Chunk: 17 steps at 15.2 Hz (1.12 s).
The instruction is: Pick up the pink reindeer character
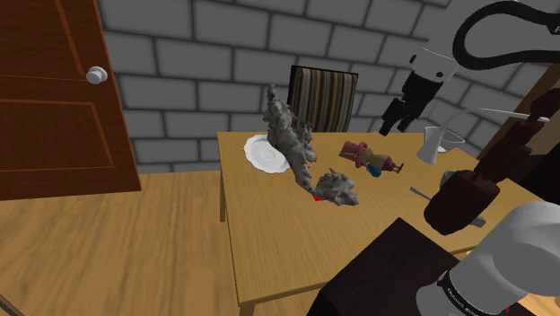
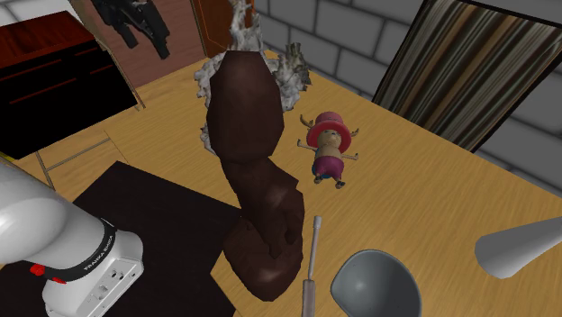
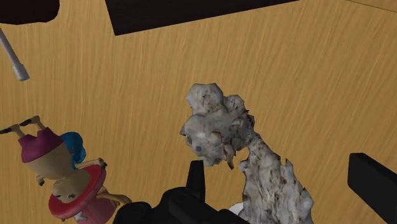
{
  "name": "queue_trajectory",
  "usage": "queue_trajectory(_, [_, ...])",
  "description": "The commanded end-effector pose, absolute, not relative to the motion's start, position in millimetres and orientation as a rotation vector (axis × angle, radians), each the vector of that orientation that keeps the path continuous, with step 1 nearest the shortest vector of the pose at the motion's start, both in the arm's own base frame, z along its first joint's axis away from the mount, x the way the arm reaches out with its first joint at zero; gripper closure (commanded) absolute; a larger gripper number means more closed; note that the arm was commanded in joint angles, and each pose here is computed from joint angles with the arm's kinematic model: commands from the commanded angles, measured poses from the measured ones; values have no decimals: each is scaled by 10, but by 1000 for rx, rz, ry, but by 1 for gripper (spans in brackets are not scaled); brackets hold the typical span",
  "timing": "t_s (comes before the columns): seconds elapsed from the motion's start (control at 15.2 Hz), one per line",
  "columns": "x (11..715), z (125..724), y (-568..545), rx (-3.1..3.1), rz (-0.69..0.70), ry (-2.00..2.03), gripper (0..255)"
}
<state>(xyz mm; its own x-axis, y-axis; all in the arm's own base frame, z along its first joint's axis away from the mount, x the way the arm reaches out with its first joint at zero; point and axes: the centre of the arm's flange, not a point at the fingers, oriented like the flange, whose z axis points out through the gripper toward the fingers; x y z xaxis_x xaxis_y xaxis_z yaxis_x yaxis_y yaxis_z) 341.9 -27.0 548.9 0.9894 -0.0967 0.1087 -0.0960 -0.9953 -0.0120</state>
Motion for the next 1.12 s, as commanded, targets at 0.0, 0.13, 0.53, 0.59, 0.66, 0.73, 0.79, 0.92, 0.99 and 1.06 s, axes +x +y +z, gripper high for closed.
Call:
queue_trajectory(0.0, [3496,5316,-432,-3144,-160,158,0])
queue_trajectory(0.13, [3557,5151,-607,-3160,-147,167,0])
queue_trajectory(0.53, [3725,4668,-1150,-3208,-108,193,0])
queue_trajectory(0.59, [3751,4590,-1243,-3216,-102,197,0])
queue_trajectory(0.66, [3776,4512,-1337,-3224,-95,202,0])
queue_trajectory(0.73, [3800,4435,-1431,-3232,-88,206,0])
queue_trajectory(0.79, [3824,4358,-1526,-3240,-81,211,0])
queue_trajectory(0.92, [3870,4207,-1718,-3255,-68,220,0])
queue_trajectory(0.99, [3892,4132,-1815,-3263,-61,224,0])
queue_trajectory(1.06, [3913,4058,-1913,-3271,-54,229,0])
